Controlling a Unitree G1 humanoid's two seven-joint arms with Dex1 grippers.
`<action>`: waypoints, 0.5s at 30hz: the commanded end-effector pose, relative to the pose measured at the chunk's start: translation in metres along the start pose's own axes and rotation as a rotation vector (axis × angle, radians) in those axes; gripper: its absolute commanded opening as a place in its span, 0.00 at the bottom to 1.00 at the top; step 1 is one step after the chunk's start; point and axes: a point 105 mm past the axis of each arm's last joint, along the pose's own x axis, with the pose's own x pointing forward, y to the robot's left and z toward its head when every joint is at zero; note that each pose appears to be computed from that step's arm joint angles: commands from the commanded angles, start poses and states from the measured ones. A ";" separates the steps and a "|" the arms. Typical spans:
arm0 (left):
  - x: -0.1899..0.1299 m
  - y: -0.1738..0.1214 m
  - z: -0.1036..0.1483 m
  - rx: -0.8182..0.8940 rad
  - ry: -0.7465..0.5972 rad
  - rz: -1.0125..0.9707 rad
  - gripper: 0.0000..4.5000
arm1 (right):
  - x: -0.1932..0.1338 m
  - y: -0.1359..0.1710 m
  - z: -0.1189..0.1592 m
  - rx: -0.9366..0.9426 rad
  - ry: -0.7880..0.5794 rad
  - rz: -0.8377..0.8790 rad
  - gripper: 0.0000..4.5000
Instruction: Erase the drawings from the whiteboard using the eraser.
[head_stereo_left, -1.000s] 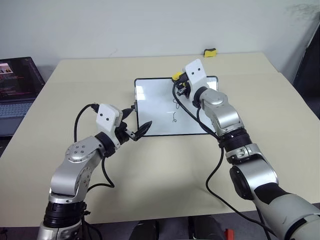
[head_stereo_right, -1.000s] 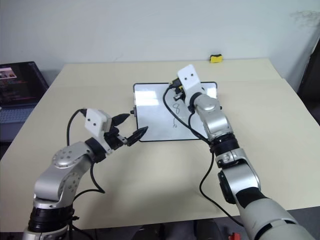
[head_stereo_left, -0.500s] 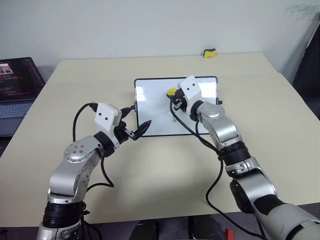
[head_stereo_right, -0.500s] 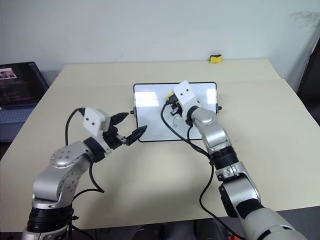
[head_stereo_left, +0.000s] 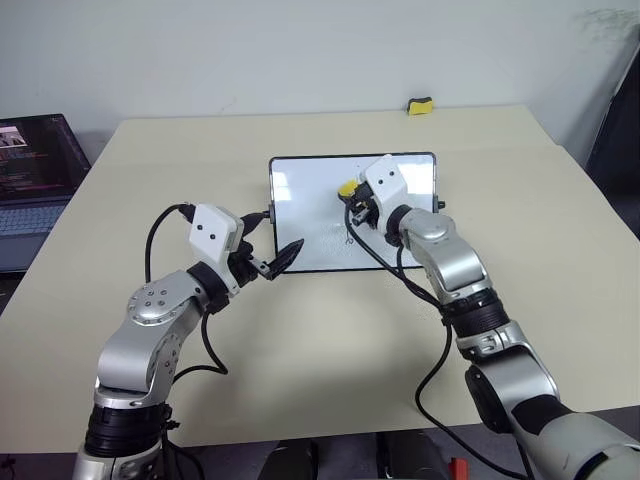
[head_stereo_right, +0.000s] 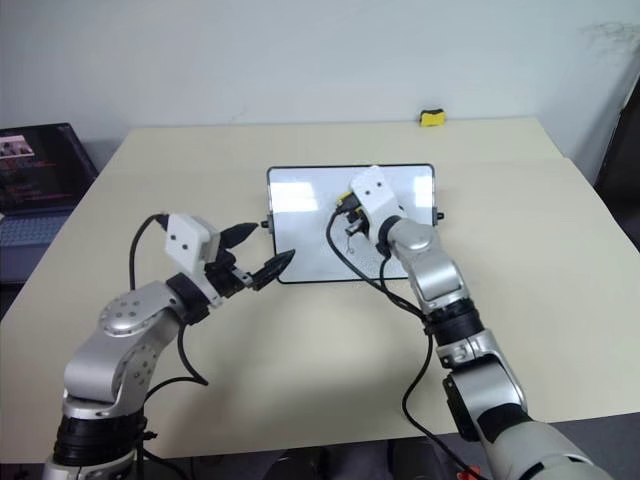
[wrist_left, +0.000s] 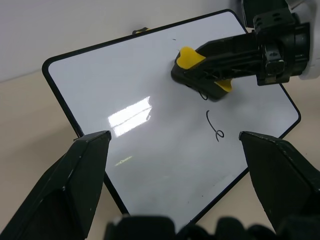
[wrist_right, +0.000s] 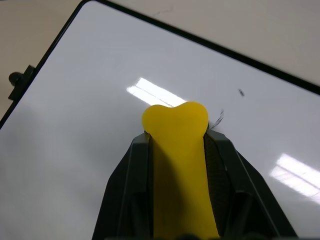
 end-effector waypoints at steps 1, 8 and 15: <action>0.000 -0.002 0.012 0.031 -0.041 -0.013 1.00 | -0.002 -0.007 0.039 -0.037 -0.123 -0.026 0.24; 0.000 -0.003 0.012 0.030 -0.037 -0.018 1.00 | 0.003 -0.014 0.044 -0.068 -0.141 -0.046 0.24; -0.001 -0.004 0.012 0.031 -0.035 -0.018 1.00 | 0.008 -0.024 0.032 -0.119 -0.108 -0.076 0.24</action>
